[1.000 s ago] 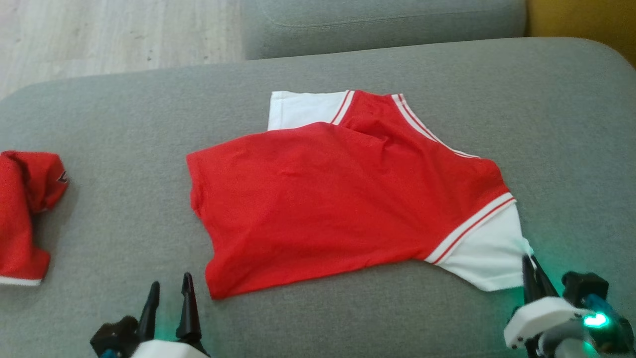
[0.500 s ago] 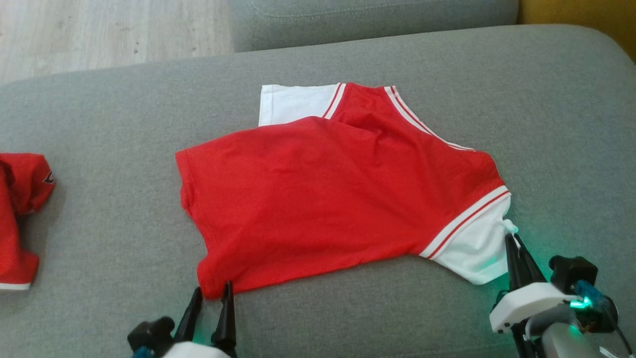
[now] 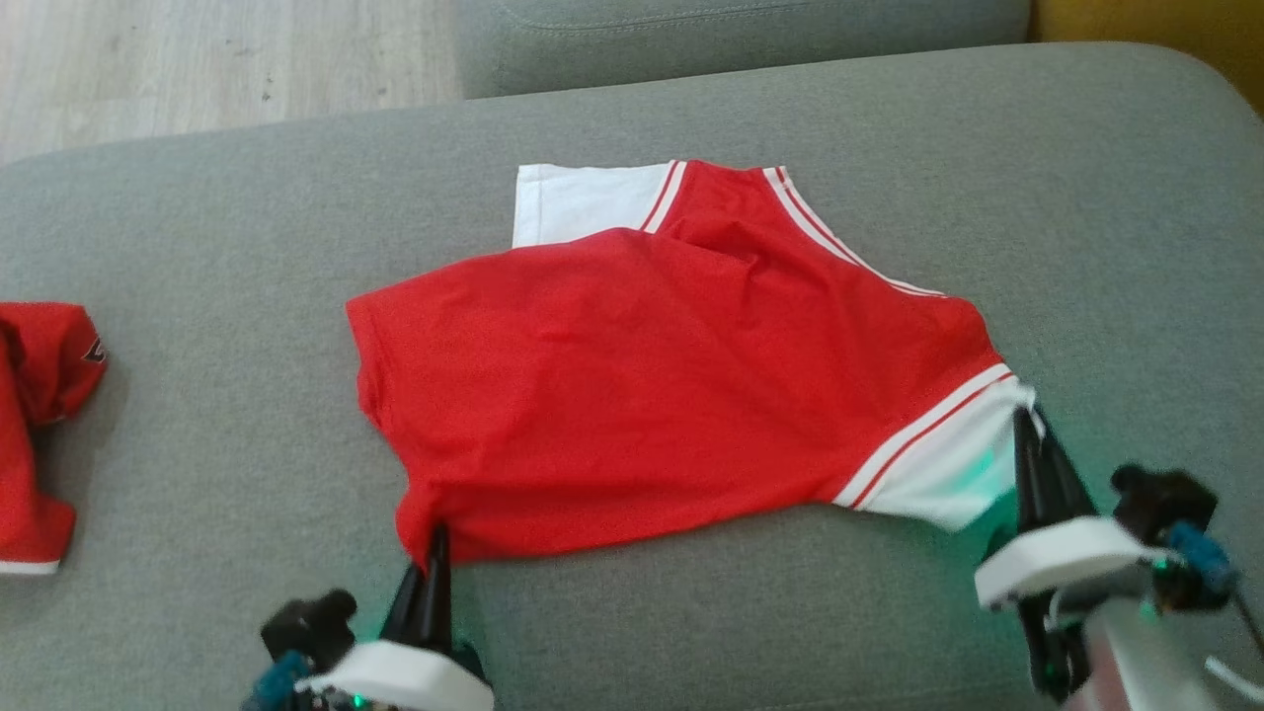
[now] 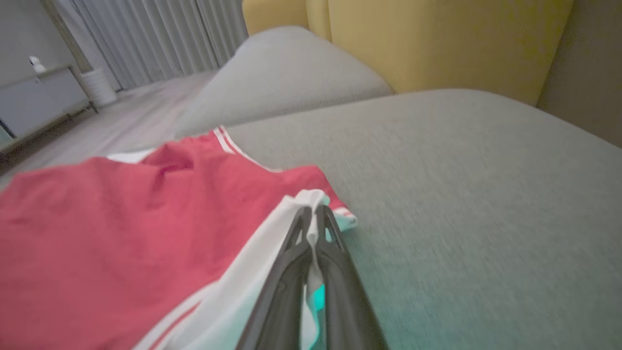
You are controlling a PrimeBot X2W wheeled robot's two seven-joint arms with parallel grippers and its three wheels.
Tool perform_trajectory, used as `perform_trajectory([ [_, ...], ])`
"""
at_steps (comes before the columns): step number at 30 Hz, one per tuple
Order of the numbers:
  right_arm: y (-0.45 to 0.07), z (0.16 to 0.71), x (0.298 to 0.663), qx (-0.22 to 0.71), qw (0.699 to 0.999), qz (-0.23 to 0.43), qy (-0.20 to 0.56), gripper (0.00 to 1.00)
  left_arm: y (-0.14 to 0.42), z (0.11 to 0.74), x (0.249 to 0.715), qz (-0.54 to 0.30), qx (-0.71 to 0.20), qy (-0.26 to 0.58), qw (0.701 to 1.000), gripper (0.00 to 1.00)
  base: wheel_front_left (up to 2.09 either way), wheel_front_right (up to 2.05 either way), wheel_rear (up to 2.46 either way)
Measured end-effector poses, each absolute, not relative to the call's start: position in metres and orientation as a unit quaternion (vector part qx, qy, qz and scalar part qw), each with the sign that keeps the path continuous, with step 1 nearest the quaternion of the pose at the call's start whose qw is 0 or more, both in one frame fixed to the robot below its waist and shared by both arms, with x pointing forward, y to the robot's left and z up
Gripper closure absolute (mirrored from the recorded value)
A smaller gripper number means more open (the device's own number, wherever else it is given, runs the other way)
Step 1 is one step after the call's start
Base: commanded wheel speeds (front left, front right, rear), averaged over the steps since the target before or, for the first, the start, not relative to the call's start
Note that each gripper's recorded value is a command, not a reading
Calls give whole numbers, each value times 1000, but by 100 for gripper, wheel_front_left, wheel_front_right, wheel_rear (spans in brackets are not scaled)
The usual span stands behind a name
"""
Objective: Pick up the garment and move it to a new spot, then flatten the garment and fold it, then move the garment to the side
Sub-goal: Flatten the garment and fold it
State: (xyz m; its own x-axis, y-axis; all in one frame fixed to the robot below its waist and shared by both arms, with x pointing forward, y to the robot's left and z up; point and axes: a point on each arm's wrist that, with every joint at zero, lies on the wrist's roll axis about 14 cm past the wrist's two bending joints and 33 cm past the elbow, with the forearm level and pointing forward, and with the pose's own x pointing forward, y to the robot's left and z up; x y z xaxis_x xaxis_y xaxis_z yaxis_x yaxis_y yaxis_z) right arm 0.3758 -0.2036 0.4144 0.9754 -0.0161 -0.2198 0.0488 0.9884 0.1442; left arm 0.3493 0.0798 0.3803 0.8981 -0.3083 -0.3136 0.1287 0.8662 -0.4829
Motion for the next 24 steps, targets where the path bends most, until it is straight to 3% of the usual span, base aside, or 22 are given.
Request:
perform_trajectory([
  [7, -191, 490, 420, 120, 993, 5, -12, 100, 100, 459, 405, -126, -226, 61, 964, 100, 0, 0, 0],
  [12, -194, 585, 446, 151, 978, 25, -144, 100, 116, 552, 441, -162, -174, -72, 969, 100, 0, 0, 0],
  [24, -188, 779, 432, 110, 915, 111, -373, 100, 140, 723, 448, -204, -62, -271, 939, 100, 0, 0, 0],
])
